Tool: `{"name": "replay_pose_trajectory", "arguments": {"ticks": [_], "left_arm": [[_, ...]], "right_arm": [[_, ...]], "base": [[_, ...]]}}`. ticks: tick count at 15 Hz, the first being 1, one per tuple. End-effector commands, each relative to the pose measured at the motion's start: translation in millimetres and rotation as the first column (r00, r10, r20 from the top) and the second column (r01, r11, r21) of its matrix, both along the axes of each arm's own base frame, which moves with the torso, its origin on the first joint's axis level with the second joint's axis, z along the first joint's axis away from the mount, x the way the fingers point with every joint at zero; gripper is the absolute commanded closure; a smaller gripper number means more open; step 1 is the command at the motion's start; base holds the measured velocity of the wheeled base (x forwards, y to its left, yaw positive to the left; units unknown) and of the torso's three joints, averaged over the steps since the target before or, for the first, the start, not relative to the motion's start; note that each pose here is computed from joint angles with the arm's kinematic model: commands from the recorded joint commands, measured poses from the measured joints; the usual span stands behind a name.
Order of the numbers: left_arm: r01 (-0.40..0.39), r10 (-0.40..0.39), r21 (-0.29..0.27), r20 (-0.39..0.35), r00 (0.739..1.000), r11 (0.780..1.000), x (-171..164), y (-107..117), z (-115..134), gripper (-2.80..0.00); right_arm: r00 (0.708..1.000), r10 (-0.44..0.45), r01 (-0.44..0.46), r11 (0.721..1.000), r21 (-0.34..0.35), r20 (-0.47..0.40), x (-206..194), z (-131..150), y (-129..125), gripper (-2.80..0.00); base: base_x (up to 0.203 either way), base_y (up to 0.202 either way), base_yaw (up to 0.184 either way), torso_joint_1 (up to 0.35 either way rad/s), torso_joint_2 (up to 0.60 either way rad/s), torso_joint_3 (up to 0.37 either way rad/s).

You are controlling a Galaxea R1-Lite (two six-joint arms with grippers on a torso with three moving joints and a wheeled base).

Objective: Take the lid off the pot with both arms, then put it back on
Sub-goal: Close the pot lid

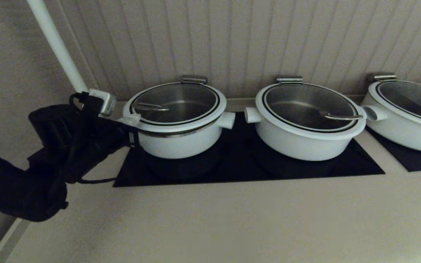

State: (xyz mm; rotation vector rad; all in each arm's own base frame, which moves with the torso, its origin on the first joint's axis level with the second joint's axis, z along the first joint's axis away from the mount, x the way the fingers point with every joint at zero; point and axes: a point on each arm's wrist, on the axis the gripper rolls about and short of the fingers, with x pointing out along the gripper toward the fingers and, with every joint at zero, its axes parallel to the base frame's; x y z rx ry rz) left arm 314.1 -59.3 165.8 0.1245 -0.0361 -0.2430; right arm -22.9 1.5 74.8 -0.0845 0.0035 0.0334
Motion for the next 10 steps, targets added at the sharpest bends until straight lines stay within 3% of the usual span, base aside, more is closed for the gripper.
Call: {"name": "replay_pose_trajectory", "arguments": {"ticks": [1,10], "left_arm": [[0.001,-0.001,0.001,-0.002,1.000,1.000,7.4,-1.4,-3.7,0.00],[0.008,-0.006,0.020,-0.061,0.998,1.000,18.5,-5.6,-26.6,0.00]], "right_arm": [[1.000,0.001,-0.001,1.000,-0.003,-0.001,0.1,0.0,0.0,0.00],[1.000,0.001,-0.001,1.000,-0.001,-0.001,0.1,0.0,0.0,0.00]], "base": [[0.000,0.000,0.000,0.000,0.00,0.000],[0.000,0.000,0.000,0.000,0.00,0.000]]}}
